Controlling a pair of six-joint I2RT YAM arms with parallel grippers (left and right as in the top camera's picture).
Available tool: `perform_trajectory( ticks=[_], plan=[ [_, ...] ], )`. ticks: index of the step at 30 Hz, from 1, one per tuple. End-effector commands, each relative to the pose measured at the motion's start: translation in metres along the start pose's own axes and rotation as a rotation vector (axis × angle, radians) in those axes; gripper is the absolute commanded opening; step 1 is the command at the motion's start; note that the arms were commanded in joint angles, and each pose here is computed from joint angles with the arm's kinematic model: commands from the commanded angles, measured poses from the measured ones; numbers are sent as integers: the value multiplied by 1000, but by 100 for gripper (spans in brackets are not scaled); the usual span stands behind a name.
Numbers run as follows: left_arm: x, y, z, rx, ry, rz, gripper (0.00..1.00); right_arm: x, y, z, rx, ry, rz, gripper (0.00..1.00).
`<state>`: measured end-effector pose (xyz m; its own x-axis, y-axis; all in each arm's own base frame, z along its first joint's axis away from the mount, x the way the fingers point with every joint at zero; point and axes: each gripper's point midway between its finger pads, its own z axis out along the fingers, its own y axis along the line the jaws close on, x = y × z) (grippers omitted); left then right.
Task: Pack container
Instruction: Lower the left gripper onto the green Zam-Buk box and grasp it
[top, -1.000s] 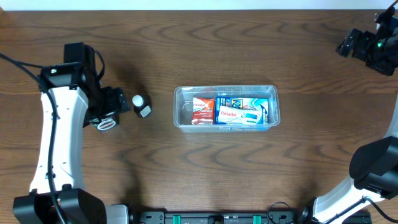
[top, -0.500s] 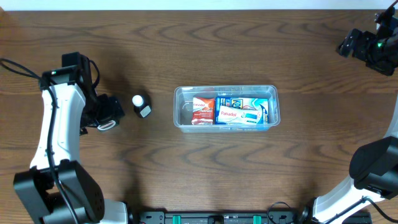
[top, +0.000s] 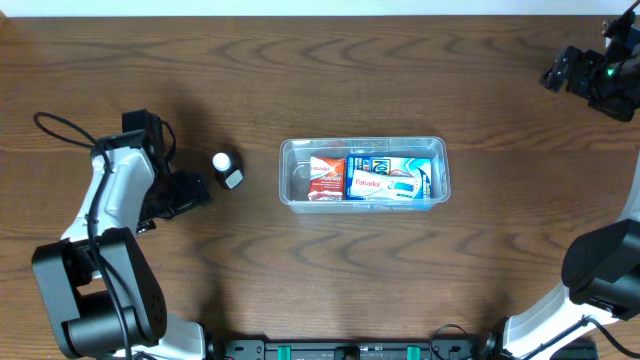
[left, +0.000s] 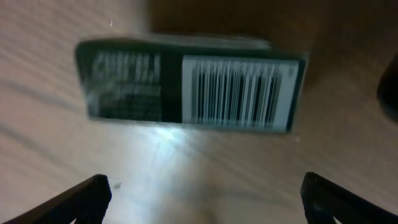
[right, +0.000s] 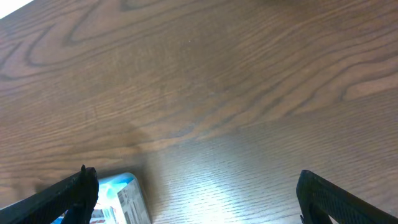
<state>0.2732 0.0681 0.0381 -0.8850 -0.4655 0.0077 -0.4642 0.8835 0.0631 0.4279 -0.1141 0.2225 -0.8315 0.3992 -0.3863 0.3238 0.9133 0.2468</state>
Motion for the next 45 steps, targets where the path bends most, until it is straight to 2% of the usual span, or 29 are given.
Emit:
perform_trajectory(
  ticks=[1, 14, 24, 45],
  plan=[
    [-1, 1, 8, -1, -16, -9, 98, -6, 2, -14, -6, -39, 2, 99],
    [-35, -7, 19, 34, -181, -20, 98, -6, 2, -14, -6, -39, 2, 99],
    [-35, -5, 35, 29, -221, -25, 98, -6, 2, -14, -6, -39, 2, 99],
    [-64, -11, 26, 42, -344, 33, 98, -6, 2, -14, -6, -39, 2, 99]
  ],
)
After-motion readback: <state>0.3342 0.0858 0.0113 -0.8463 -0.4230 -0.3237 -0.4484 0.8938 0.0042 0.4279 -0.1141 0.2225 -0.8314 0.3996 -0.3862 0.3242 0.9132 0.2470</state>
